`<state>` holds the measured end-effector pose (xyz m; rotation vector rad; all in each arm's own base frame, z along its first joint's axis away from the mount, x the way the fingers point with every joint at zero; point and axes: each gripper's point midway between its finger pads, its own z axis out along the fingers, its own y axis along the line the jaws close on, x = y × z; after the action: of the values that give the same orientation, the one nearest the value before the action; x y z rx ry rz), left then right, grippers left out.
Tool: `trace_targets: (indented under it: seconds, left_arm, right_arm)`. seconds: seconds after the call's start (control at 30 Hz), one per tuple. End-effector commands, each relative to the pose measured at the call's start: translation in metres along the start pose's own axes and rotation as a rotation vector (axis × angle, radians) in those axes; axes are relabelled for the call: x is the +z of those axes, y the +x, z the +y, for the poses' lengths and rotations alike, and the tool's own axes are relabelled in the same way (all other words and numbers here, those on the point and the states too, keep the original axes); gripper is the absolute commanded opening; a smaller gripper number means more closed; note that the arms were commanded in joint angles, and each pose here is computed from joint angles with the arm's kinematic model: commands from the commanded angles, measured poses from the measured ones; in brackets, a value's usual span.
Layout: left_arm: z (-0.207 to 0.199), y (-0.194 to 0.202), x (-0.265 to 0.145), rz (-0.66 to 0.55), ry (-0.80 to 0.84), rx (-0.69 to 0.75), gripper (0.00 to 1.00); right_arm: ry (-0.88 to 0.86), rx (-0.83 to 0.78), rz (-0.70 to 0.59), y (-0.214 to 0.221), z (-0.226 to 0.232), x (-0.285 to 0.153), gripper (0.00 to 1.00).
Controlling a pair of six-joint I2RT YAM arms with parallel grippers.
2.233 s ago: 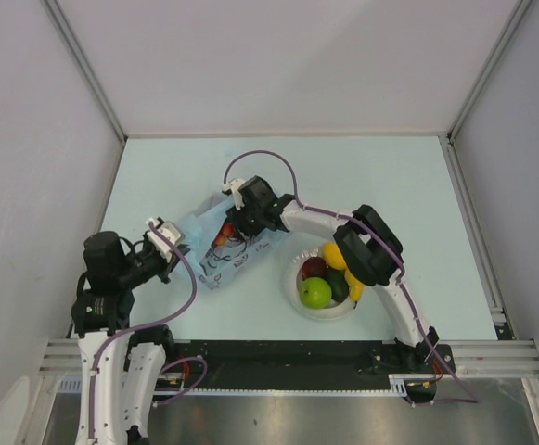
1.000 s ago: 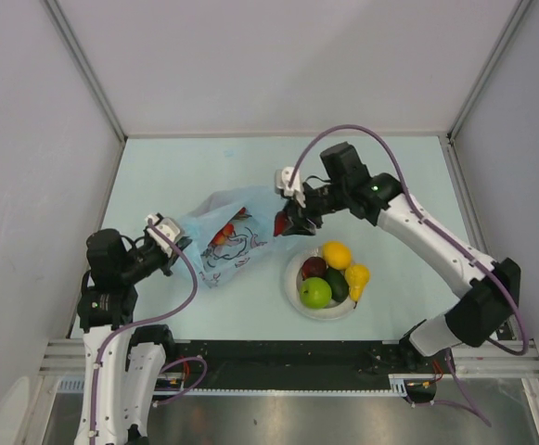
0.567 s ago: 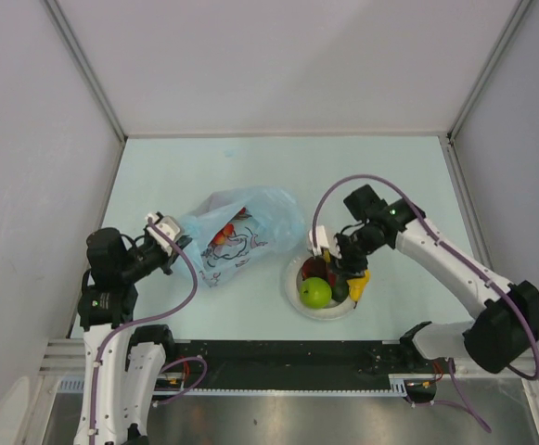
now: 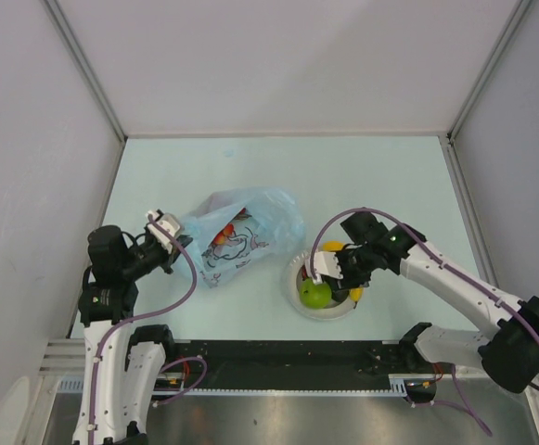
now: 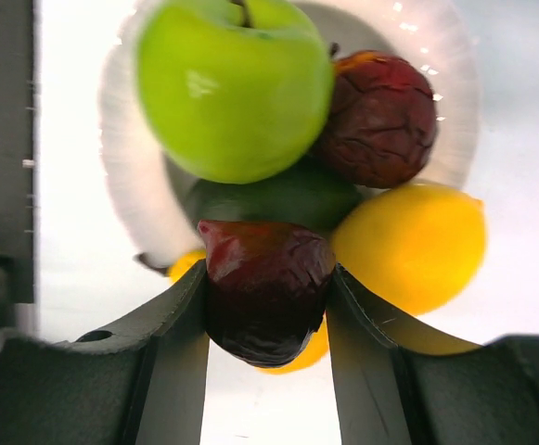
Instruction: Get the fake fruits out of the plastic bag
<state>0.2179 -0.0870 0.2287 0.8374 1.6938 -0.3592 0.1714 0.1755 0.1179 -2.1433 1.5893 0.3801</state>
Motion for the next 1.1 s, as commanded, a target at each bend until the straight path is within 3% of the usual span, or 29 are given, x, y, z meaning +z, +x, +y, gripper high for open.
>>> trace_targets:
  seconds: [0.0,0.23,0.47,0.9,0.97,1.07]
  left_arm:
    - [-0.001,-0.010,-0.001,-0.033,0.006,0.009,0.01]
    - [-0.004,-0.007,-0.002,-0.033,0.005,0.003,0.01]
    - [-0.003,-0.005,0.000,-0.042,0.000,0.001,0.01]
    - [-0.005,-0.003,0.002,-0.045,0.009,-0.006,0.01]
    - [-0.006,-0.002,0.001,-0.043,0.009,-0.005,0.01]
    - [-0.006,0.001,0.001,-0.035,0.007,-0.010,0.01]
  right_arm:
    - [0.089,-0.069,0.015,-0.001,-0.035,0.004,0.36]
    - [0.102,-0.078,0.025,0.000,-0.054,0.018,0.41]
    - [0.100,-0.089,-0.052,-0.016,-0.051,0.011,0.75]
    - [0.269,-0.114,-0.125,-0.039,-0.082,-0.027,0.77]
    - [0.383,-0.055,-0.197,-0.053,-0.109,-0.046,0.80]
    - [0.548,0.094,-0.411,-0.096,-0.151,-0.082,0.86]
